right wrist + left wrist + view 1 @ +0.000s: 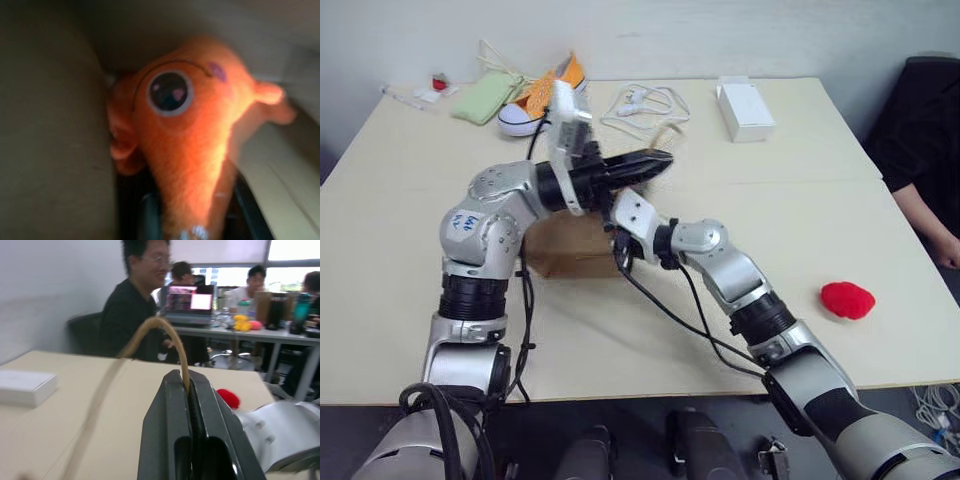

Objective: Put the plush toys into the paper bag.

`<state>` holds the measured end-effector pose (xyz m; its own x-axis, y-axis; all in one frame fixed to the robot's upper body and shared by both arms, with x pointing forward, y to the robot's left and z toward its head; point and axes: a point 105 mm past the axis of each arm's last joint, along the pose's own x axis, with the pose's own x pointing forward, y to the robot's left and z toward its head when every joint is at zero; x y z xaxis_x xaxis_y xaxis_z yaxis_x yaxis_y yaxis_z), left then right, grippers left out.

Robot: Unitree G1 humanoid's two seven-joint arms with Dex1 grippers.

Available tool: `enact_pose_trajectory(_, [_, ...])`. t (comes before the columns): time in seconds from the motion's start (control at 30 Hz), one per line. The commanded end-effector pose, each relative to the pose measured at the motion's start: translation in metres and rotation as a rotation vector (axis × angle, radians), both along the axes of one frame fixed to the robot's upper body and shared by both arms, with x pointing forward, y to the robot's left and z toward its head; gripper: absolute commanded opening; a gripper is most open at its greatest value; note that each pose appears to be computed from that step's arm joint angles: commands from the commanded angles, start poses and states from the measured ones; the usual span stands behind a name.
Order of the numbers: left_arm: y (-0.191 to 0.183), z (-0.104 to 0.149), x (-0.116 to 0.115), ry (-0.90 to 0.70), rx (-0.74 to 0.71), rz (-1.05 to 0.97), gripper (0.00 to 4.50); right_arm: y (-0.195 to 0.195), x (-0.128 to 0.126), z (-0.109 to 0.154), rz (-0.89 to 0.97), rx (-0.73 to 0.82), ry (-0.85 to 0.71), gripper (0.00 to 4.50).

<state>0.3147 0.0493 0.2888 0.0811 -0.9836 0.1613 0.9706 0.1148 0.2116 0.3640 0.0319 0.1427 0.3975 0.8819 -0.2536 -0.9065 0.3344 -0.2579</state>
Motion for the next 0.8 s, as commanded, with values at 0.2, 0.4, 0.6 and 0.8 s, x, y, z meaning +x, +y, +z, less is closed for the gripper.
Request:
enact_pose_trajectory(0.2, [0.006, 0.02, -0.022, -0.06, -0.004, -0.066, 0.0, -0.007, -0.008, 0.008, 0.015, 0.146, 0.144, 0.34])
enact_pose_trajectory(0.4, [0.005, 0.013, -0.018, -0.046, 0.014, -0.043, 0.0, -0.011, 0.001, 0.007, -0.076, 0.117, 0.113, 0.34])
enact_pose_trajectory(0.6, [0.017, 0.004, 0.004, -0.023, 0.013, 0.061, 0.0, -0.022, -0.011, 0.028, -0.084, 0.172, 0.087, 2.35])
enact_pose_trajectory(0.8, [0.021, 0.004, 0.014, -0.006, -0.004, 0.09, 0.0, -0.059, -0.063, 0.062, -0.036, 0.256, 0.078, 4.39])
